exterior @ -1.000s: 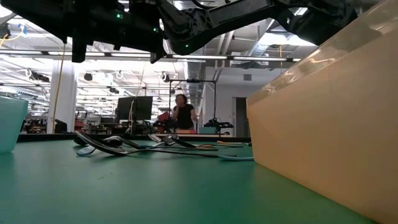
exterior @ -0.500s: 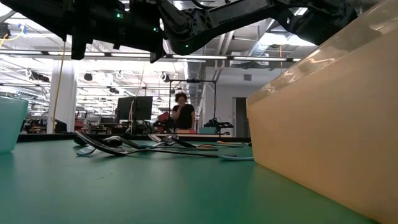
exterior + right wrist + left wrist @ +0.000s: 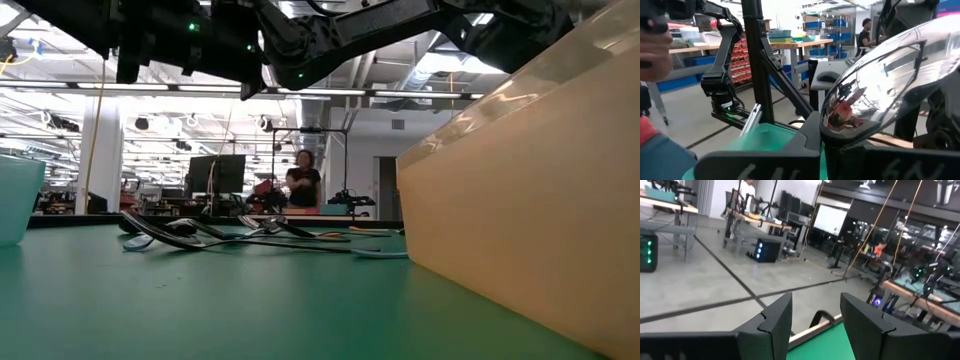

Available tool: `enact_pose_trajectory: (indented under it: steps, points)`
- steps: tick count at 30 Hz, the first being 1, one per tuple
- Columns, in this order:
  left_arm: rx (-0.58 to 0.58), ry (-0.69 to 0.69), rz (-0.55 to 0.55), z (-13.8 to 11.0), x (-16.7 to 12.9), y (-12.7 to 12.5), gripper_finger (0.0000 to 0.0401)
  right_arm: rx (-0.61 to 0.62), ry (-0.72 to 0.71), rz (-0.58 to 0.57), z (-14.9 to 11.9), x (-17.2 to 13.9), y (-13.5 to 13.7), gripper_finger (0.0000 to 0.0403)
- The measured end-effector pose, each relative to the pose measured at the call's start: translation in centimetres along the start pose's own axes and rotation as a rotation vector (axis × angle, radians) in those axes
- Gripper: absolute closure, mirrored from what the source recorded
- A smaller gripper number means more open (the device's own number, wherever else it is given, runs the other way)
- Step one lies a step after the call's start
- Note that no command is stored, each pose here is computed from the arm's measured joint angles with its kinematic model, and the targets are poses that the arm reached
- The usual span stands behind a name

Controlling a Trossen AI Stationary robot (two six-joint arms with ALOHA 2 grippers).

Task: Sort silverware by color (type)
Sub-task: Put the orange spoon into the green bin

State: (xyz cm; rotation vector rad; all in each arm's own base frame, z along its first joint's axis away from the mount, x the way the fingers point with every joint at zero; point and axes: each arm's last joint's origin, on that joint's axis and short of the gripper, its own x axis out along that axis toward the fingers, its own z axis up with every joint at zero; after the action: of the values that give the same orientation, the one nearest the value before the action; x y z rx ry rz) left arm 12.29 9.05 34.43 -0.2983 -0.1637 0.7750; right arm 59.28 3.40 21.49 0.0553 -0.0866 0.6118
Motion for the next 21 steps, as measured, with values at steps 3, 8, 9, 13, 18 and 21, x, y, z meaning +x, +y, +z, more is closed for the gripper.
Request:
enact_pose_trajectory:
  steps: [3, 8, 9, 13, 18, 21]
  points:
    - [0.003, -0.013, -0.004, 0.1, 0.0, 0.0, 0.025, 0.021, 0.013, 0.0, -0.2, 0.0, 0.0, 0.0391]
    - [0.019, -0.017, -0.005, 0.2, 0.0, -0.1, 0.025, 0.04, 0.036, -0.002, -1.1, -0.1, 0.0, 0.0391]
    - [0.018, -0.017, -0.005, 0.2, 0.0, -0.1, 0.025, 0.048, 0.039, -0.003, -1.2, -0.1, 0.0, 0.0391]
    - [0.019, -0.018, -0.005, 0.2, 0.0, -0.1, 0.025, 0.058, 0.035, -0.003, -1.2, -0.1, 0.0, 0.039]
    - [0.017, -0.026, -0.008, 0.3, 0.0, -0.1, 0.025, 0.089, 0.044, -0.023, -1.3, -0.1, -0.1, 0.0385]
    - [0.018, -0.025, -0.007, 0.2, 0.0, -0.1, 0.025, 0.099, 0.047, -0.038, -1.3, -0.2, -0.1, 0.0378]
